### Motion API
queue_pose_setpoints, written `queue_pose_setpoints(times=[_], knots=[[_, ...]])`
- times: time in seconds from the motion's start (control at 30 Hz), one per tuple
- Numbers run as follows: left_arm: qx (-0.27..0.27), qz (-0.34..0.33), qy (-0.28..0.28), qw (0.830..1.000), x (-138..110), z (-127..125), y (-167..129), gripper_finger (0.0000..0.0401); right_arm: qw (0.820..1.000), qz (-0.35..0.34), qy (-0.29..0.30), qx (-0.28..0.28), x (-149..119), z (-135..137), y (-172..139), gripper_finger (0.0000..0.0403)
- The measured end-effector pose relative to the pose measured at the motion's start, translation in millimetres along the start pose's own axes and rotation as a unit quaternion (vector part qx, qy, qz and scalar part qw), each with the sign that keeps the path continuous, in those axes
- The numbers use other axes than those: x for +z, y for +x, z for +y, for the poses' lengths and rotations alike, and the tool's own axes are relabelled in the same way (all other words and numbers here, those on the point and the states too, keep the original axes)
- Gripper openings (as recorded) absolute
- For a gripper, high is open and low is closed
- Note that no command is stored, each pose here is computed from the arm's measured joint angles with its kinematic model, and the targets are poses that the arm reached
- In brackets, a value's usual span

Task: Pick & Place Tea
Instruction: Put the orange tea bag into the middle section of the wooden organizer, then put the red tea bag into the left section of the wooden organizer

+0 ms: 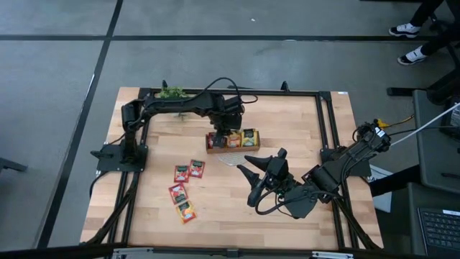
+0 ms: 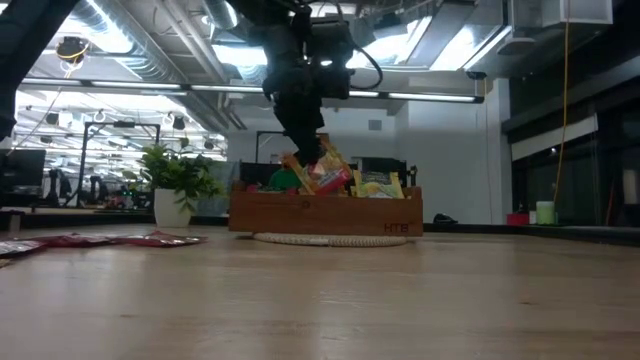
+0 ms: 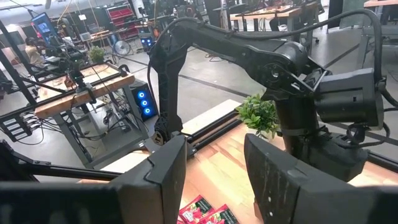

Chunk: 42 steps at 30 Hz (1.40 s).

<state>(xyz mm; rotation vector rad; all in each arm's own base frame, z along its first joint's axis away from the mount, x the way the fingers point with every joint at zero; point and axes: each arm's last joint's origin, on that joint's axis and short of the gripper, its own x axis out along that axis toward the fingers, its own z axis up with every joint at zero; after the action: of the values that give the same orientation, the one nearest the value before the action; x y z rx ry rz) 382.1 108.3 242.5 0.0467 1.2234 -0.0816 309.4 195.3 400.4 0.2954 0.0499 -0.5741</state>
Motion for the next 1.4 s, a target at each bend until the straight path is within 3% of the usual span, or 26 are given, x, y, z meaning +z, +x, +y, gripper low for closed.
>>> queue_pose_setpoints(times=[0.7, 0.93, 1.1, 1.23, 1.4], knots=[[-0.005, 0.013, -0.001, 1.0, -1.0, -4.9, 0.7, 0.0051, 1.0, 0.0, 0.005, 0.0, 0.0, 0.0, 0.0, 0.0163], [-0.019, 0.008, -0.029, 0.999, -0.6, -5.9, 0.6, 0.0054, 1.0, 0.0, 0.005, 0.0, -0.1, -0.1, 0.0, 0.0163], [-0.018, 0.004, -0.034, 0.999, 0.2, -5.8, 0.6, 0.0045, 1.0, 0.005, -0.004, -0.002, -1.8, -1.1, 0.0, 0.0163], [-0.017, -0.004, -0.036, 0.999, -0.3, -4.7, -4.7, 0.0015, 1.0, 0.005, -0.005, -0.002, -1.9, -1.2, 0.0, 0.0163], [-0.05, -0.041, -0.036, 0.997, 1.5, -7.4, -18.7, 0.0003, 1.0, 0.008, -0.012, -0.004, -3.0, -1.9, 0.0, 0.0163]])
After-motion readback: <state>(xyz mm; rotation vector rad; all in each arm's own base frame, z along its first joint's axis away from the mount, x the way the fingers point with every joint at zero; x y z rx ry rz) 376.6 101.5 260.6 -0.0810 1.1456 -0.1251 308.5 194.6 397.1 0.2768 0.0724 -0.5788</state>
